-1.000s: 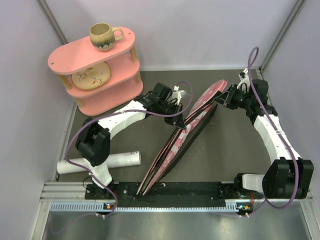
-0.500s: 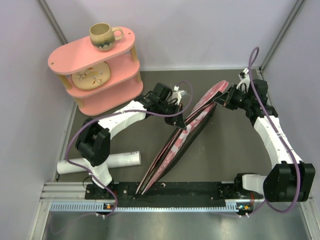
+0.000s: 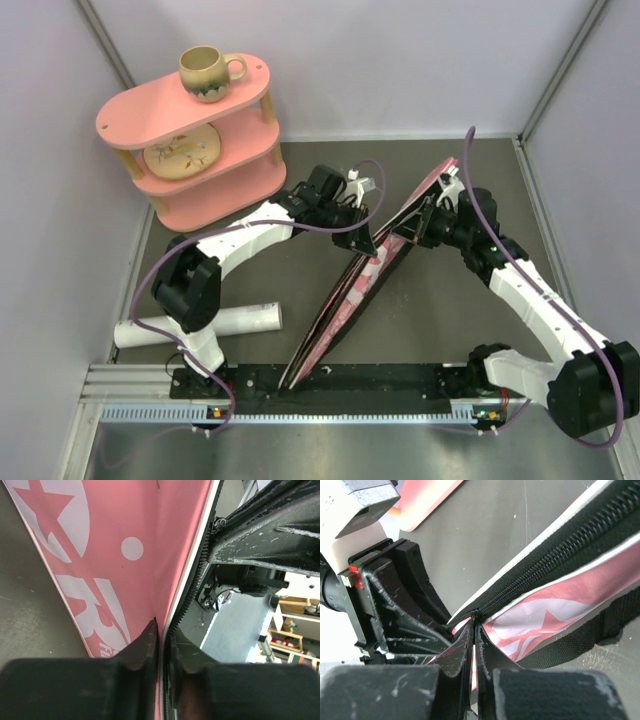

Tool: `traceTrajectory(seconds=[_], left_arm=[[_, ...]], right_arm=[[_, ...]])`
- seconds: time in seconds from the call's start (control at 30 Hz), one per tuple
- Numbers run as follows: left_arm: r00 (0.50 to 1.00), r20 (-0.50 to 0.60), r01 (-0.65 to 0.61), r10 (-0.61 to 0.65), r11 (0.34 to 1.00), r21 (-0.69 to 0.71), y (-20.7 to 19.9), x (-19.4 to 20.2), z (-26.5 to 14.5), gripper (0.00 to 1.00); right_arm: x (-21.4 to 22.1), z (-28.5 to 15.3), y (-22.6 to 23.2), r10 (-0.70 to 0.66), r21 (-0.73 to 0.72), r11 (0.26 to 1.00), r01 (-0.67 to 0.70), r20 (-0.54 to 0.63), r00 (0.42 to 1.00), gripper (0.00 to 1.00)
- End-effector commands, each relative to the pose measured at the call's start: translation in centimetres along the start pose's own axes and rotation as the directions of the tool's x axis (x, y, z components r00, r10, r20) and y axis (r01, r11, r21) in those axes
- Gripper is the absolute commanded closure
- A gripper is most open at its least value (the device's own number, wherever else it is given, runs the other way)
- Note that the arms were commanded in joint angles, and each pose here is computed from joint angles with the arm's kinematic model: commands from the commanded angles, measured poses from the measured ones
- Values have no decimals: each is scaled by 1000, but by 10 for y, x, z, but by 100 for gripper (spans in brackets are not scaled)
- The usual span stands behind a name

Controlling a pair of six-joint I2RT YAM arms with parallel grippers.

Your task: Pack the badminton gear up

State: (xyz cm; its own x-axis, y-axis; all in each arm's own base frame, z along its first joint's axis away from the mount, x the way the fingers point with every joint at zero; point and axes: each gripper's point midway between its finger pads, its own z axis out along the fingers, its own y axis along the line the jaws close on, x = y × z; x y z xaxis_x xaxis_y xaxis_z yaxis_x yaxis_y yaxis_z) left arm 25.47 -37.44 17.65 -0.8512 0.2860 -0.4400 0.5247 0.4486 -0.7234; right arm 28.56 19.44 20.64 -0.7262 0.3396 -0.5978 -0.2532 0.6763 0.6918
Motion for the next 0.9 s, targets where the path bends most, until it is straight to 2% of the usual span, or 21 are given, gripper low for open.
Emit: traceTrajectory(seconds=[0.0,0.1,0.2,0.37,0.43,0.53,0.7,0.87], left_arm=[[993,95,-82,75,994,76,-34,-22,-15,65],[981,154,-129,117,989,71,-44,-28,-28,53],[955,252,-174,156,983,50,-56,-45,-42,49],[889,435,-148,144,989,-26,-58,-95,-49,43],[892,434,-122,125,992,-34,-49,-107,-35,42],[882,441,-160,164,986,-47,-56,-135,-22,41],[896,414,-141,161,987,-79,-35,-145,8,40],[898,401,-168,183,983,-71,-35,-148,23,41]], right_arm=[[-31,-5,24,-68,-59,996,74,94,993,100],[-31,-7,29,-95,-81,991,102,93,991,100],[-28,-7,32,-111,-109,987,121,88,990,100],[-23,-8,31,-111,-123,985,121,83,990,100],[-23,-9,33,-112,-129,984,123,89,990,100],[-26,-11,36,-111,-135,983,123,96,989,100],[-27,-12,38,-115,-141,982,128,97,989,100],[-25,-11,37,-116,-138,982,128,93,989,100]])
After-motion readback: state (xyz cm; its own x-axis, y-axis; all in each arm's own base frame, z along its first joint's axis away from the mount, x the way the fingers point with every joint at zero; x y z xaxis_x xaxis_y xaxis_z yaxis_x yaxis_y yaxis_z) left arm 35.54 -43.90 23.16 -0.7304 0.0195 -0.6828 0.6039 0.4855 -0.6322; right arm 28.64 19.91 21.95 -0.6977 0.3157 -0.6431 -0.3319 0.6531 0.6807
